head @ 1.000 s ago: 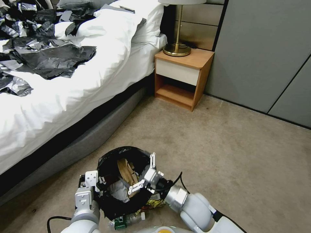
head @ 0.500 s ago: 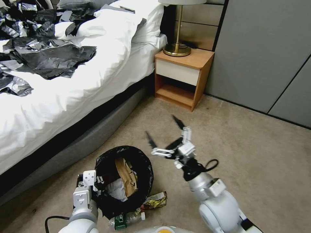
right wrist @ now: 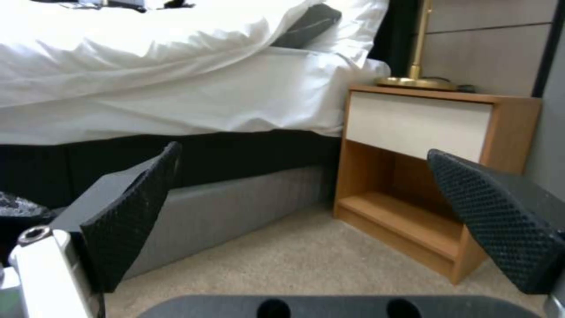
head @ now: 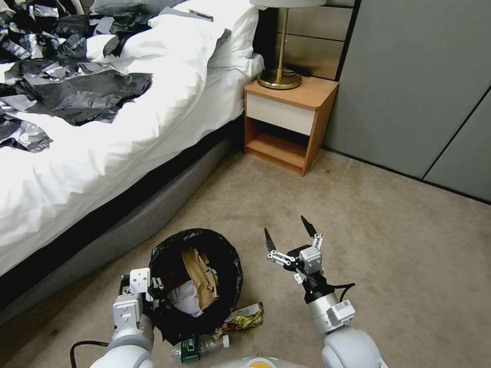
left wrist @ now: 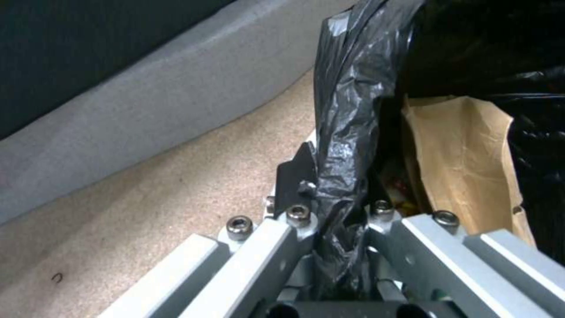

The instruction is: Pick up the trash bin, then pick up the garbage from the floor and place it into the trash bin.

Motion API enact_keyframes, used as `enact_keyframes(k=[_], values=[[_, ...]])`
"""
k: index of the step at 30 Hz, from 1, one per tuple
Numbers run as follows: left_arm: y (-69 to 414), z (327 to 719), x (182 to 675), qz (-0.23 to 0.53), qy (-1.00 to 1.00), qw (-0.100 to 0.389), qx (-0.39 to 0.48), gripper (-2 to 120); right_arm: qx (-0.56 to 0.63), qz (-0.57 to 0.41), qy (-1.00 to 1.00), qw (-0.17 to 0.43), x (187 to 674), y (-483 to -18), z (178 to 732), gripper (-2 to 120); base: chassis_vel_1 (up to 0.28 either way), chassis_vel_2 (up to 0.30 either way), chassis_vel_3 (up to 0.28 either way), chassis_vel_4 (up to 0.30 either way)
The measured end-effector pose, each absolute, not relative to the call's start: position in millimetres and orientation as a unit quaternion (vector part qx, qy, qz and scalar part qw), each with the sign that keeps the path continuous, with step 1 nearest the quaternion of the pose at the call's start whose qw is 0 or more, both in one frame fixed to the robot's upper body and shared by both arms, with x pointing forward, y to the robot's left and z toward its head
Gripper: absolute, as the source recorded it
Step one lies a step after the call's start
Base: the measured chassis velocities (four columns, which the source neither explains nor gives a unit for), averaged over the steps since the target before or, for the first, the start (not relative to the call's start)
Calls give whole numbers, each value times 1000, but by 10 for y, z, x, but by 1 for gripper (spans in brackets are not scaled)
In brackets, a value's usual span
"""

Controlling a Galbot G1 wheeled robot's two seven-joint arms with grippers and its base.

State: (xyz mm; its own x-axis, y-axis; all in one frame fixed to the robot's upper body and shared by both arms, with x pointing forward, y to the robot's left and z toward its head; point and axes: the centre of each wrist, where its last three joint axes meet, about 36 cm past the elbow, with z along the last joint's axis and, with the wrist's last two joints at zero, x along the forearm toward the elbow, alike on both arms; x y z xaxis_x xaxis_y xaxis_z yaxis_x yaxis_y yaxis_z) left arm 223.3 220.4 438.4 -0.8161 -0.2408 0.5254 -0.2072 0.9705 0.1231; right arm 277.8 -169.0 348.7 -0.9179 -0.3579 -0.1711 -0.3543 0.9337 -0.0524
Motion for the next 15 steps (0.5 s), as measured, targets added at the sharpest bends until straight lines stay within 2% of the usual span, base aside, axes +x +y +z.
enact_keyframes(k=[9, 15], values=[[2201, 4405, 2216, -31, -953, 279, 118, 0, -173, 3, 980, 103, 2839, -1612, 3552, 100, 8, 15, 16, 15], [2200, 4408, 2208, -32, -953, 279, 118, 0, -172, 9, 980, 103, 2820, -1586, 3554, 100, 94, 84, 77, 76]])
